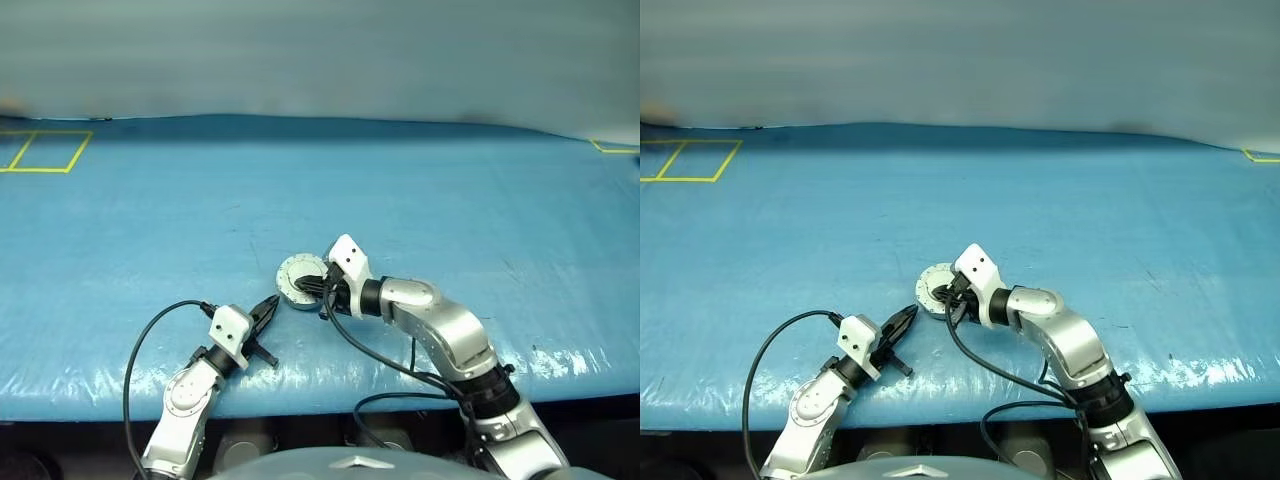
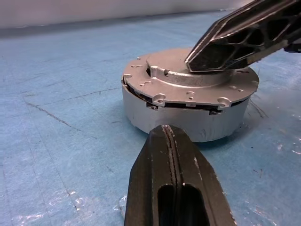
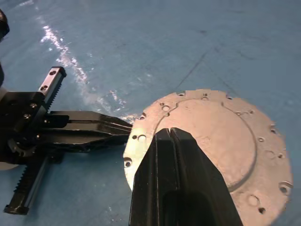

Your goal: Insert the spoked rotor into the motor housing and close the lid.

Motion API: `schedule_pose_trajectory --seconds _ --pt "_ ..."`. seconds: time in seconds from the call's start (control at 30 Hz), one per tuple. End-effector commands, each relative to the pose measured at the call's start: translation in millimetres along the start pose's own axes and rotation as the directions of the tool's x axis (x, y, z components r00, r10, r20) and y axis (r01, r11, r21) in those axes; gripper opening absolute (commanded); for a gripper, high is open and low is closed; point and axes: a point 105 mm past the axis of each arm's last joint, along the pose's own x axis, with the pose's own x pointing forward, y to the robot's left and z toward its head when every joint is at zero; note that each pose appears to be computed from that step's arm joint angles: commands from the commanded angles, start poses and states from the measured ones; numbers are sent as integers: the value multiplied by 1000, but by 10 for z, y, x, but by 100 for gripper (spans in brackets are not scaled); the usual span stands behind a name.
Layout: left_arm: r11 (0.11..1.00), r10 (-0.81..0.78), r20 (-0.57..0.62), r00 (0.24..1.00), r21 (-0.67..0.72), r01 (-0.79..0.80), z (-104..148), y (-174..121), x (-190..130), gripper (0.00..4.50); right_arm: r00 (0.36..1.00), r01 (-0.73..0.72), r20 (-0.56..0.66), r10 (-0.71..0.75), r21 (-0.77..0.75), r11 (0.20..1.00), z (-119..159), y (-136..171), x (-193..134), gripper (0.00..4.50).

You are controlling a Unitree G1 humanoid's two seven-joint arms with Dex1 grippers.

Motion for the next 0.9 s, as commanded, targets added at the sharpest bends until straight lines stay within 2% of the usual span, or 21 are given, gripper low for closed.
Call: schedule_pose_trajectory --seconds 0.03,0.37,0.4,0.63,0.9 --pt "1000 0 68 998 29 -2 160 8 20 0 996 73 66 -68 -85 994 180 60 -67 90" --pt "999 -31 75 997 39 28 204 -11 -6 0 985 158 82 -152 -71 985 207 68 -56 429" --pt "999 -31 75 997 40 28 208 -10 -7 0 982 172 87 -165 -69 983 212 52 -43 447" --pt "998 -34 72 997 53 31 221 -7 -3 0 974 212 80 -210 -16 977 127 -1 86 447" --pt "998 -35 73 997 53 31 230 0 -6 0 977 207 51 -205 -27 978 -45 22 234 447"
